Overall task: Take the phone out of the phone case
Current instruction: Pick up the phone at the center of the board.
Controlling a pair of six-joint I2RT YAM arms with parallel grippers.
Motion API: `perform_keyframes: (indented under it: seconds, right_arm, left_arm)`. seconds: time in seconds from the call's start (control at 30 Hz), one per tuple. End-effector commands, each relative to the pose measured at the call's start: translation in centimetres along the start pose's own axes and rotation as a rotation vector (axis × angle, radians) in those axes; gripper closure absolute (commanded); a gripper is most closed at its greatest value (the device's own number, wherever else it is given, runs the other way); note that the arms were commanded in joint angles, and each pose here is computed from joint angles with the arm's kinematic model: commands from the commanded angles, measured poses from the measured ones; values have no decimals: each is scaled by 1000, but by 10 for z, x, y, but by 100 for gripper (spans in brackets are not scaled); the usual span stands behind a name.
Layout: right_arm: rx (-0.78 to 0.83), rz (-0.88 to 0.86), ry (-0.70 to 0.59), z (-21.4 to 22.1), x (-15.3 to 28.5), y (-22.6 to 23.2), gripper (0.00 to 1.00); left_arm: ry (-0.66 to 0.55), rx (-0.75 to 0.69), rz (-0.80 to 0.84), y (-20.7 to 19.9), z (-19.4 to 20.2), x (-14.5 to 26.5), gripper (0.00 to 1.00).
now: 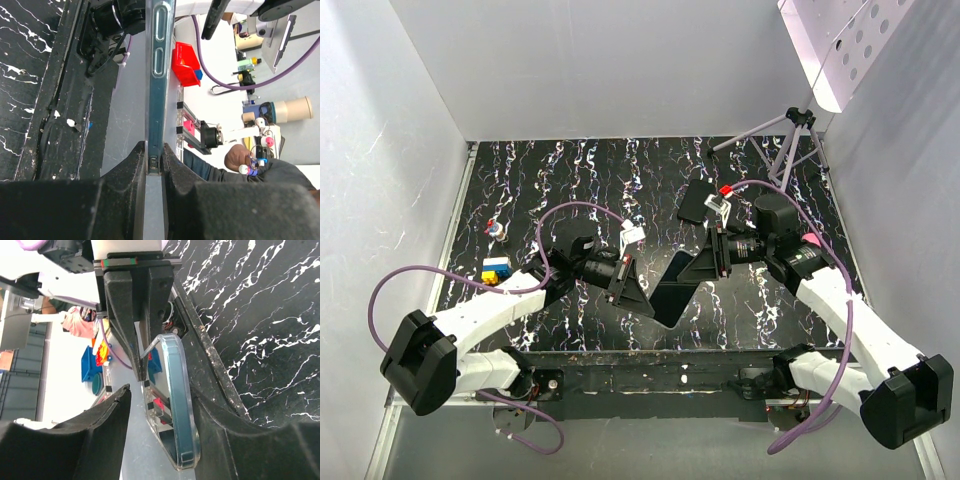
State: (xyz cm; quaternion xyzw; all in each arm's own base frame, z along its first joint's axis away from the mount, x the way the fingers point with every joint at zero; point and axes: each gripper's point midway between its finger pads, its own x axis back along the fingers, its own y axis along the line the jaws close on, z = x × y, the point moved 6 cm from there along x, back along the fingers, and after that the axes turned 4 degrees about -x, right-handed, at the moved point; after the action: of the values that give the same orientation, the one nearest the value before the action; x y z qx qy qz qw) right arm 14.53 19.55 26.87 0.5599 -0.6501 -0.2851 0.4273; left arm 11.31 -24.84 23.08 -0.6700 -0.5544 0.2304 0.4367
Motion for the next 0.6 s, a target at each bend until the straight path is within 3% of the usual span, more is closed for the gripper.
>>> perform_keyframes:
  seconds: [0.0,0.27,0.33,0.37,0.47,0.53,0.57]
  right_arm:
    - [95,-124,34,2,6,19,46]
    - [86,-203,35,1,1,19,61]
    - [65,-201,41,0,-1,16,74]
    - [63,-198,34,-2,-1,15,96]
    - [24,-151,-33,-8,-2,15,99]
    - [-16,-101,-113,-14,-3,14,99]
    - [-30,-90,-136,-16,-2,15,99]
  left_arm:
    - [9,-103,66,-21,-8,4,100]
    - [-3,-102,64,-21,-12,3,100]
    - [-25,-107,57,-22,-16,3,100]
    - [-42,-95,44,-22,-18,2,100]
    - [-94,-63,20,-20,-22,1,99]
    - [-139,5,-61,-11,-23,0,65]
    - [-172,21,-92,-9,-23,1,57]
